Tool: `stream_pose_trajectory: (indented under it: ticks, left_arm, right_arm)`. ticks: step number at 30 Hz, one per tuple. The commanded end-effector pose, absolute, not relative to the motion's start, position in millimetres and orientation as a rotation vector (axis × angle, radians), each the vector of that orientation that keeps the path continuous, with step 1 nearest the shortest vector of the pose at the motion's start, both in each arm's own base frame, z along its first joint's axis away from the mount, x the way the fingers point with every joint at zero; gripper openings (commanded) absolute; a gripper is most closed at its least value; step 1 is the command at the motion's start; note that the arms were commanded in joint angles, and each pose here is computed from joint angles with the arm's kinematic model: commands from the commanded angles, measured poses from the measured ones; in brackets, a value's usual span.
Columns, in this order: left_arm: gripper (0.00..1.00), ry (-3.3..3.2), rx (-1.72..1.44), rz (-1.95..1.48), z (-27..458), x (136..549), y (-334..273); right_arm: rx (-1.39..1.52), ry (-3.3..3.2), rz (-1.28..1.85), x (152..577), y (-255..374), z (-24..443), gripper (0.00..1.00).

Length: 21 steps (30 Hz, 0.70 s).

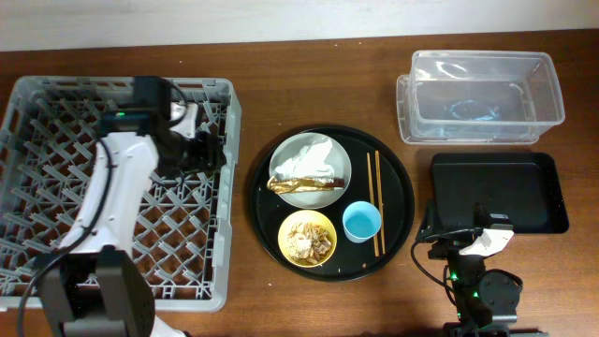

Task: Sort waste into correct bins and load items into the dishwasher rack
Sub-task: 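Release the pink cup and lift the left gripper away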

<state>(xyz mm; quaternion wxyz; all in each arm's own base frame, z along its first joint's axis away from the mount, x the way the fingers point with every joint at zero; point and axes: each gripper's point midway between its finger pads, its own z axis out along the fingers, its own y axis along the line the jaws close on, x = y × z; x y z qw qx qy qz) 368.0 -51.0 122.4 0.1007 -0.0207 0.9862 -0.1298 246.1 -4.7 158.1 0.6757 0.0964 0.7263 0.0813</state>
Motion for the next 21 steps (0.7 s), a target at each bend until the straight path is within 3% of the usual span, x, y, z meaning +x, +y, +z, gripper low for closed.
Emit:
stream_pose_trajectory:
  ticks: [1,9,13,18,21]
  left_arm:
    - [0.63,2.973,0.037,-0.217,104.3,365.6,-52.6]
    - [0.57,3.054,0.132,-0.214,74.3,361.9,-70.5]
    - [0.44,3.050,0.132,-0.212,65.4,368.2,-71.1]
    - [0.41,2.964,0.137,-0.216,67.3,389.2,-73.7]
    - [0.30,2.924,0.138,-0.218,69.0,398.9,-75.0]
  right_arm:
    - [0.206,1.638,0.177,246.0,-3.5,156.0,0.99]
    - [0.206,1.638,0.177,246.0,-3.5,156.0,0.99]
    - [0.206,1.638,0.177,246.0,-3.5,156.0,0.99]
    - [0.206,1.638,0.177,246.0,-3.5,156.0,0.99]
    - [0.206,1.638,0.177,246.0,-3.5,156.0,0.99]
